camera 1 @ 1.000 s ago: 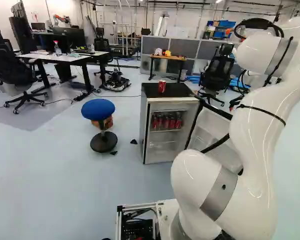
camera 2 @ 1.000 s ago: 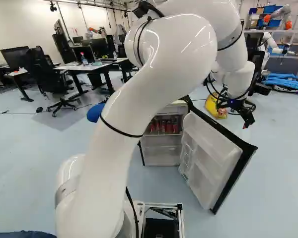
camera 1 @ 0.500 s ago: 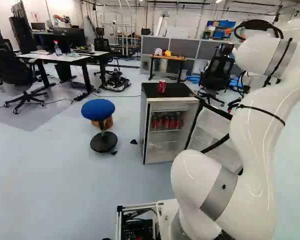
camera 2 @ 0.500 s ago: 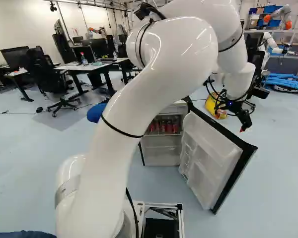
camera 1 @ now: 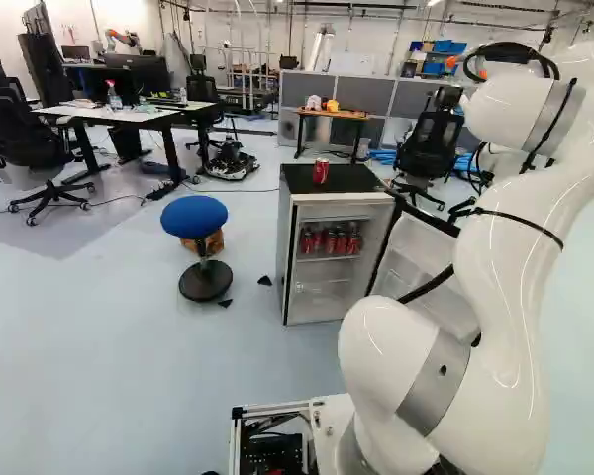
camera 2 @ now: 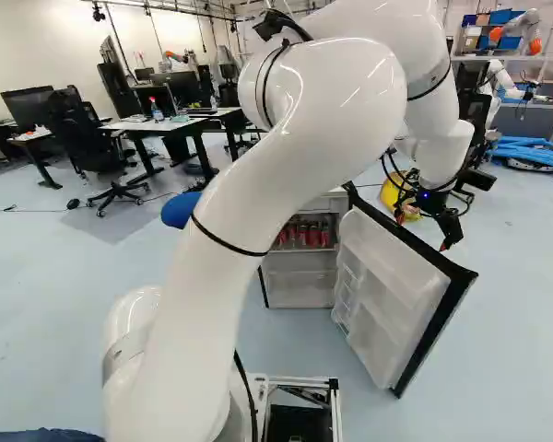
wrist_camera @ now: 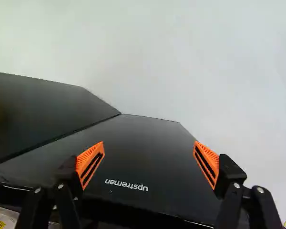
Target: Grab a drink from the fridge
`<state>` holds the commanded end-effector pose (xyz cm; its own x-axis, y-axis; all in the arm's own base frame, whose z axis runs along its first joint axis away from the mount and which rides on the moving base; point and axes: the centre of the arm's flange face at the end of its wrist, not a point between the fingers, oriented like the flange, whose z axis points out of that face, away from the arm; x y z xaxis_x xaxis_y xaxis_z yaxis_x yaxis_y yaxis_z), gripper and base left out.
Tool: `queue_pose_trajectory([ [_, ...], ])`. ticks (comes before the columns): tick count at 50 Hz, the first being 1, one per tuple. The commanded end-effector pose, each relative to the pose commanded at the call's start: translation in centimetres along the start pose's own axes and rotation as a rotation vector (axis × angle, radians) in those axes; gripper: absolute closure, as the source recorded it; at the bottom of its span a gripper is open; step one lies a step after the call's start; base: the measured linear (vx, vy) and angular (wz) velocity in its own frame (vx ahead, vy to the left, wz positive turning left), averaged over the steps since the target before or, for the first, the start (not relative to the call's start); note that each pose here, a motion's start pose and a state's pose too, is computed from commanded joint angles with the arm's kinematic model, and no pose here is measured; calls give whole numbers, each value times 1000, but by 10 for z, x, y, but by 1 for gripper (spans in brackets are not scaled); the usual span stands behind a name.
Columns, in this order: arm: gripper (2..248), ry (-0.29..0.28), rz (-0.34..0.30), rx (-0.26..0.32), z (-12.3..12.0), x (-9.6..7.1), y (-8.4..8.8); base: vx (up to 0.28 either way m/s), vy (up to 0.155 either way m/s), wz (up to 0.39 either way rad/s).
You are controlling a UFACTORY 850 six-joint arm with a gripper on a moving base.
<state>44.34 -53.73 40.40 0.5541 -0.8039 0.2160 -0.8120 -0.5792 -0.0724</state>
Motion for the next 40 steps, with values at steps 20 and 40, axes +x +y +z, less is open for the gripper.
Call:
queue_pose_trajectory([
  [20, 3, -20, 0, -1, -2, -9, 0, 0, 0, 0],
  [40, 3, -35, -4, -1, -5, -21, -2, 0, 0, 0],
])
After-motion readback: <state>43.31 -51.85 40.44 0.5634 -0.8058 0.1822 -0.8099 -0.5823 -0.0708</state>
